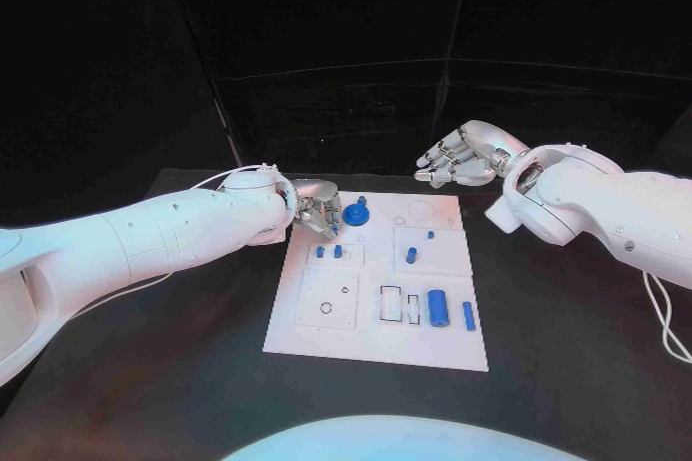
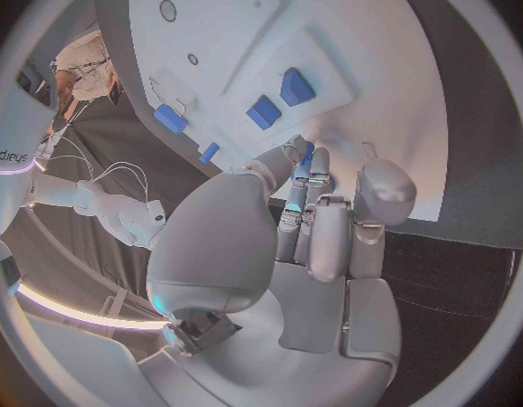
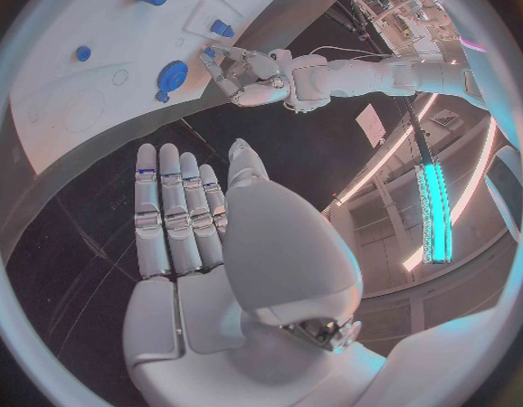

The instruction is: Assemble the parts on the task board

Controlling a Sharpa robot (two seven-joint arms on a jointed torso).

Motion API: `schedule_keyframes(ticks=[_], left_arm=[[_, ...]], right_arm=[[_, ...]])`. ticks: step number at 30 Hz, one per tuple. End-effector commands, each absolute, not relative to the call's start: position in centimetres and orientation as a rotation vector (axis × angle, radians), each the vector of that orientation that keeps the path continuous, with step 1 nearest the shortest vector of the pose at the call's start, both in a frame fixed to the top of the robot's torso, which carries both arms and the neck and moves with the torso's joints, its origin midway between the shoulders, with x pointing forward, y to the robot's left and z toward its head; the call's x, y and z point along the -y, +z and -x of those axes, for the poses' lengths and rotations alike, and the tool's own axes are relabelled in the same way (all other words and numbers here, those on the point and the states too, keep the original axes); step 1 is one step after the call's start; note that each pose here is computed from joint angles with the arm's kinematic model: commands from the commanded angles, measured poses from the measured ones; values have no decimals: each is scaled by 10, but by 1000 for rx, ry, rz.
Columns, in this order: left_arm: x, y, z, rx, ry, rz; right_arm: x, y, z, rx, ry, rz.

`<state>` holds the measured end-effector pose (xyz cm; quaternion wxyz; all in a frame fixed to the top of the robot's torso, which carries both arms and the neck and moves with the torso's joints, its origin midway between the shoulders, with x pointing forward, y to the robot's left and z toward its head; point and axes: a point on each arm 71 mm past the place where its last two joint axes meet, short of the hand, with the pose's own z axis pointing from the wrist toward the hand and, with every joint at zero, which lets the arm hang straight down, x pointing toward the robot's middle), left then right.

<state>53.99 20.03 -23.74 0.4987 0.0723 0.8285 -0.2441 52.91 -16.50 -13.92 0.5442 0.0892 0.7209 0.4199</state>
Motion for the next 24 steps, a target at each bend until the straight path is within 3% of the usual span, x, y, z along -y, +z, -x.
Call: schedule_keyframes(ticks=[1,24], left_arm=[[-201,-240,-539,-2032,-579,-174],[-200,-247,-538,-2075,-571,-190]], right_arm=[[164,-137,-529,-1698,1002,-206],[164,-137,-529,-1700,1000,-206]])
